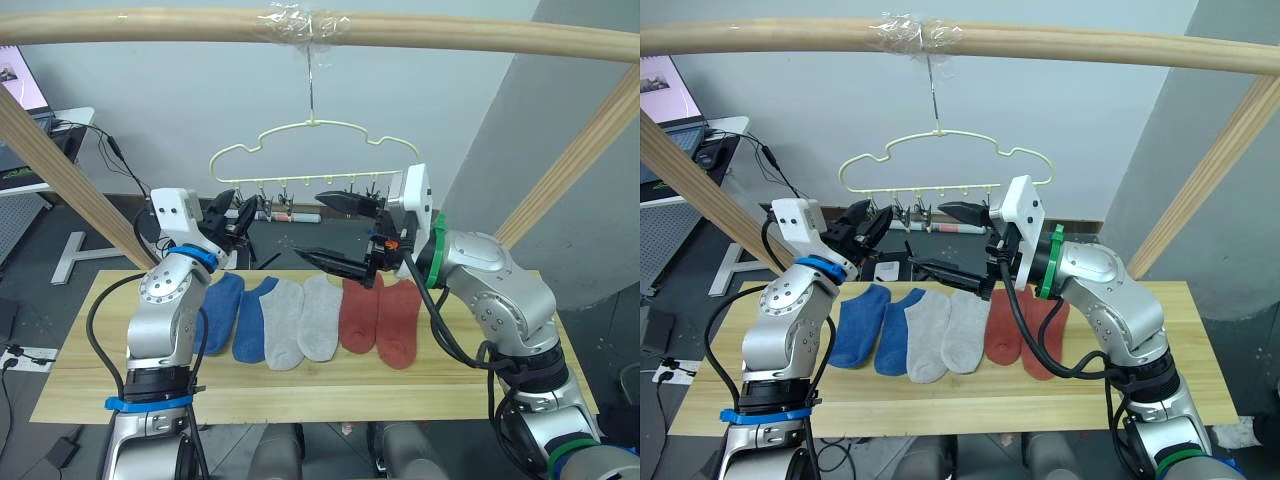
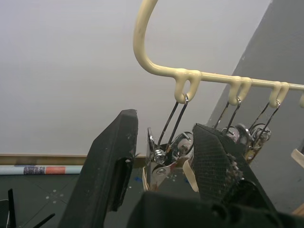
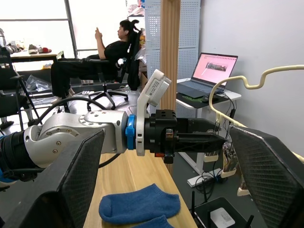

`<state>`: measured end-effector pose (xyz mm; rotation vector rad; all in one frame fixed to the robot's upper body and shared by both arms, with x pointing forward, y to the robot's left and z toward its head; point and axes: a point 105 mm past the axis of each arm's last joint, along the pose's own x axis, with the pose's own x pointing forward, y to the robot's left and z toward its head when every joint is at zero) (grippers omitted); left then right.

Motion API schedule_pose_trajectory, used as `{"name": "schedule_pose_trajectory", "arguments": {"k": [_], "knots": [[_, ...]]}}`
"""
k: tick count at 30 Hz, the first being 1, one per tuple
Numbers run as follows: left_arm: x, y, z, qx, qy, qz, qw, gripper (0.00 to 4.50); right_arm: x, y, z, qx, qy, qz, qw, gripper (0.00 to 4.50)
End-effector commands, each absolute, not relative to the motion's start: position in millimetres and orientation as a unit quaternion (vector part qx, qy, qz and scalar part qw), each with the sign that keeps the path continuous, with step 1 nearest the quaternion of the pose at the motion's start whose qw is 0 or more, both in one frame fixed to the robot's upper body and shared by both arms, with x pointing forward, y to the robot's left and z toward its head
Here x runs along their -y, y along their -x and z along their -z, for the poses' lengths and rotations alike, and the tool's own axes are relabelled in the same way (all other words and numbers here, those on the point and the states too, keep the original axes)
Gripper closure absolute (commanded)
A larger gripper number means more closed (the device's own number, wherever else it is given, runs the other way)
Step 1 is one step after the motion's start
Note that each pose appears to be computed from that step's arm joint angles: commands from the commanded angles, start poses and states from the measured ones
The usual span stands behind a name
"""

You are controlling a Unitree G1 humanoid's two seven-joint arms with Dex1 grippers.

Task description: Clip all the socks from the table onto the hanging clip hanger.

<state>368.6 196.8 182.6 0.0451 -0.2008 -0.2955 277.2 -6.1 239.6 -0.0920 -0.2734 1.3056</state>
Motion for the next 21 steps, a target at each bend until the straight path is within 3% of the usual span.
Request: {"name": "schedule_pose_trajectory", "arguments": {"k": [1, 14, 17, 21], "knots": [[-194.1, -368.7, -193.4, 0.121, -0.026, 0.149, 0.981, 2.36, 7.4, -272.6, -251.4, 0.154, 0.049, -0.606, 0.779, 0.15], [-194.6, -370.8, -194.1, 0.123, -0.026, 0.149, 0.981, 2.36, 9.5, -274.5, -254.3, 0.155, 0.048, -0.602, 0.782, 0.15], [-192.3, -370.4, -195.4, 0.129, -0.023, 0.155, 0.979, 2.91, 10.4, -275.8, -253.6, 0.154, 0.048, -0.601, 0.783, 0.15], [-189.7, -370.2, -198.3, 0.136, -0.023, 0.158, 0.978, 3.99, 11.2, -276.2, -252.6, 0.152, 0.046, -0.599, 0.785, 0.15]]}}
